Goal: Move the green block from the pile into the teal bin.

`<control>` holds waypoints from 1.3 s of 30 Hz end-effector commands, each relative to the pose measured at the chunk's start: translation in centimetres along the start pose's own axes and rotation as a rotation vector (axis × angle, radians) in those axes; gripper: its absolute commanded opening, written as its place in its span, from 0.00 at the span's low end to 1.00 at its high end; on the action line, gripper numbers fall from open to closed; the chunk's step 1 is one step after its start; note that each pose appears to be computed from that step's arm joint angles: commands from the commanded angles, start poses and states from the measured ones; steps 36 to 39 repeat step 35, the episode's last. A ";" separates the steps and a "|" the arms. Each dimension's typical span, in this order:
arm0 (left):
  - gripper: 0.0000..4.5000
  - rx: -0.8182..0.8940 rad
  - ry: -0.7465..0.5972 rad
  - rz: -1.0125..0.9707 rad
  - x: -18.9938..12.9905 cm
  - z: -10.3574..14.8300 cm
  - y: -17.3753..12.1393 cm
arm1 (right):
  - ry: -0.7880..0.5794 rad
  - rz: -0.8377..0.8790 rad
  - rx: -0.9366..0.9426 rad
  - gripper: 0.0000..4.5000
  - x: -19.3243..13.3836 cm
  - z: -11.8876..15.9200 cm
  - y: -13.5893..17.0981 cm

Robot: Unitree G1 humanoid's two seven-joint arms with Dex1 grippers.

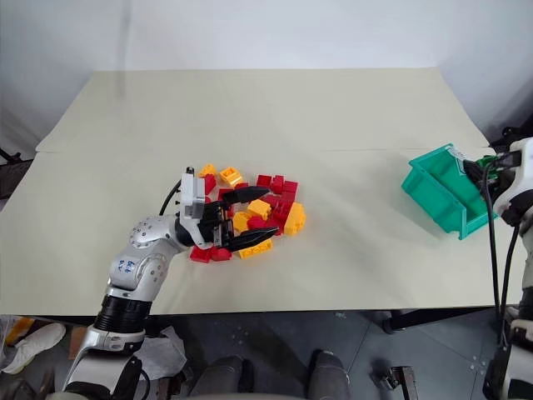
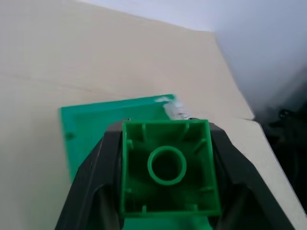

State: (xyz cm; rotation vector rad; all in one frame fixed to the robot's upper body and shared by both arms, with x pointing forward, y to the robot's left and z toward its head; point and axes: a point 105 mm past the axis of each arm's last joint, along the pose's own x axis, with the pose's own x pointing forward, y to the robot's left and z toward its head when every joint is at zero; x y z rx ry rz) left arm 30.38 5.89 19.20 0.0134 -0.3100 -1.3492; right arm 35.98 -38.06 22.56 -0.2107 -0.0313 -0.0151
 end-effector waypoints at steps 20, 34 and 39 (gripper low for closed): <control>1.00 0.176 0.221 0.236 -8.2 -1.1 1.3 | -0.249 0.665 -0.114 1.00 -4.2 4.4 8.3; 1.00 0.208 0.396 0.454 -14.7 -3.2 0.4 | -0.225 0.985 -0.223 1.00 -11.6 -4.2 15.2; 1.00 0.188 0.401 0.440 -14.5 -3.1 0.3 | -0.223 0.966 -0.209 1.00 -11.3 -4.4 14.8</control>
